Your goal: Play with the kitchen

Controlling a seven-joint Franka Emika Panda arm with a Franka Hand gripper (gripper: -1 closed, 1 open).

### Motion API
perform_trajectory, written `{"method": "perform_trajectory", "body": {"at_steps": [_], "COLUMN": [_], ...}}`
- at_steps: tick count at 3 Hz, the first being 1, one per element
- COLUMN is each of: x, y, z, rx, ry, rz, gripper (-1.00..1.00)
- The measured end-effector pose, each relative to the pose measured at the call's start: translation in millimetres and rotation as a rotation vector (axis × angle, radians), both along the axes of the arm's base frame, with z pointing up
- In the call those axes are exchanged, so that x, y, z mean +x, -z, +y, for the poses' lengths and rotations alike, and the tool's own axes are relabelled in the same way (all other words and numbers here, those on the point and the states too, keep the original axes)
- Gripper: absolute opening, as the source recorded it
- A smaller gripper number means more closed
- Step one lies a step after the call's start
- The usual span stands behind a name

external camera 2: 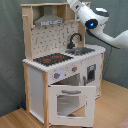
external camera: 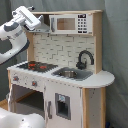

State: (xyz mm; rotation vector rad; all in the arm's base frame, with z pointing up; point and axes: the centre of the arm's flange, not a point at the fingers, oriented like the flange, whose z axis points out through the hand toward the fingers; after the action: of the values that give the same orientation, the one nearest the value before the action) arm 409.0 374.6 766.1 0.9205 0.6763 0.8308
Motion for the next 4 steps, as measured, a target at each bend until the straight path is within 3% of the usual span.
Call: {"method": "perform_trajectory", "body": {"at_steps": [2, 4], "x": [-2.2, 13.9], "y": [13.6, 47.3], "z": [8.3, 14.4], "rx": [0.132, 0.251], "ry": [0.077, 0.152], "rz": [-0.098, -0.155], "gripper": [1.00, 1.00]}}
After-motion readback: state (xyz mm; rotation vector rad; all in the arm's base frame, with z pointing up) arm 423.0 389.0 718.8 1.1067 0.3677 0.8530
